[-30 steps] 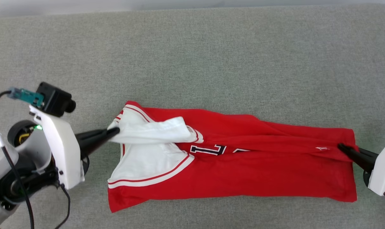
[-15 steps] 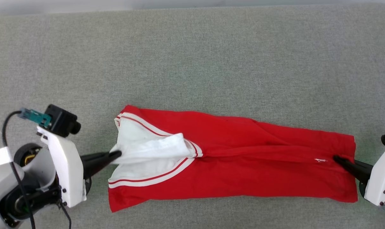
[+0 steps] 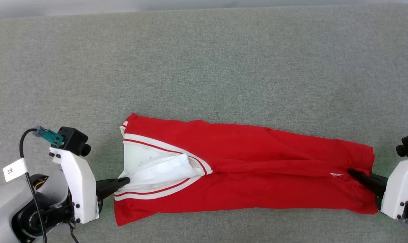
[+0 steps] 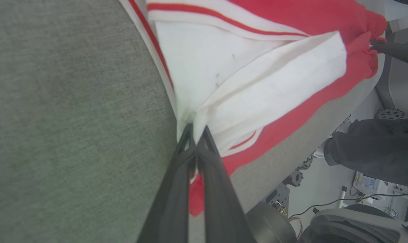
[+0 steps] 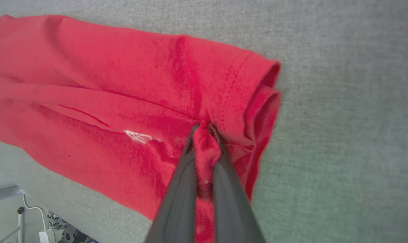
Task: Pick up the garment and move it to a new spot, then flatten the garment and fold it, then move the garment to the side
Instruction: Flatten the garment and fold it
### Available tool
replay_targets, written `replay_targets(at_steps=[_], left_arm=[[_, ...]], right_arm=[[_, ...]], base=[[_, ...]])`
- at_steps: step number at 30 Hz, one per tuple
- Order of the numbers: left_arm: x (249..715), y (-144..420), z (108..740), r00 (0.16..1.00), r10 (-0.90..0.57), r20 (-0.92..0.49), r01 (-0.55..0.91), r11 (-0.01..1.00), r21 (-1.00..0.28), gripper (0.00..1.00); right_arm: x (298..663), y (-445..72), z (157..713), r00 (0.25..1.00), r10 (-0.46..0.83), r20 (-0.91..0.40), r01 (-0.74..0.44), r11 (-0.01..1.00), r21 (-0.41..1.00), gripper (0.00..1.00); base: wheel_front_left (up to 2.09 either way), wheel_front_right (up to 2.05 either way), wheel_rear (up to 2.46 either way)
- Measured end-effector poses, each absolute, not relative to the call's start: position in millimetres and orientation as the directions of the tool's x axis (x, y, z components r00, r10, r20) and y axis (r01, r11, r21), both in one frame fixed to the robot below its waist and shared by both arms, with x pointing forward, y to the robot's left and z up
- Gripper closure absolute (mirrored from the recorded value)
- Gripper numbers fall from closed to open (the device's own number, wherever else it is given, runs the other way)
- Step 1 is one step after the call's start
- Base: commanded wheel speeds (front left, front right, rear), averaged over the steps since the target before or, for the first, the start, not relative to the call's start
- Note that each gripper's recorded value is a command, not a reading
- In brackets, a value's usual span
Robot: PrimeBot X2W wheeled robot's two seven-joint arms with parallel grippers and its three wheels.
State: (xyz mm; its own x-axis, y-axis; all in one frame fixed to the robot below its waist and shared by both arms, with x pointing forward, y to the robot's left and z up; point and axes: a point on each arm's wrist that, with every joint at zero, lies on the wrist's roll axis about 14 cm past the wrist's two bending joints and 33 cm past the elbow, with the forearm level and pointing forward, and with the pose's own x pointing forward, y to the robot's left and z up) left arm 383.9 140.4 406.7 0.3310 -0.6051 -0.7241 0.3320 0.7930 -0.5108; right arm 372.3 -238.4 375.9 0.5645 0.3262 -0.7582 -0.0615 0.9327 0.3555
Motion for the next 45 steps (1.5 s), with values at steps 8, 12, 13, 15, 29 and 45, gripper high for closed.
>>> replay_targets(at_steps=[8,12,13,15,29,45], left_arm=[[386,145,410,0.371,-0.577,-0.728,0.315,0.816,-0.485,0.0],[394,144,425,0.432,-0.583,-0.689,0.32,0.813,-0.487,0.0],[398,144,432,0.459,-0.586,-0.668,0.33,0.81,-0.484,0.0],[402,143,442,0.498,-0.591,-0.635,0.323,0.806,-0.496,0.0],[431,163,526,0.857,-0.477,-0.196,0.389,0.847,-0.363,0.0],[406,176,565,0.933,-0.343,0.108,0.356,0.924,-0.14,0.0]], right_arm=[[371,-237,378,0.569,0.332,-0.753,-0.043,0.926,0.375,0.95],[368,-238,382,0.573,0.329,-0.75,-0.034,0.924,0.38,0.61],[367,-238,382,0.574,0.33,-0.749,-0.029,0.923,0.384,0.55],[367,-239,387,0.594,0.328,-0.735,-0.023,0.92,0.391,0.14],[402,-230,473,0.888,0.284,-0.363,-0.115,0.899,0.422,0.0],[376,-231,459,0.961,0.196,-0.197,-0.148,0.96,0.237,0.0]], base=[[0.0,0.0,0.0],[0.0,0.0,0.0],[0.0,0.0,0.0],[0.0,0.0,0.0],[0.0,0.0,0.0],[0.0,0.0,0.0]])
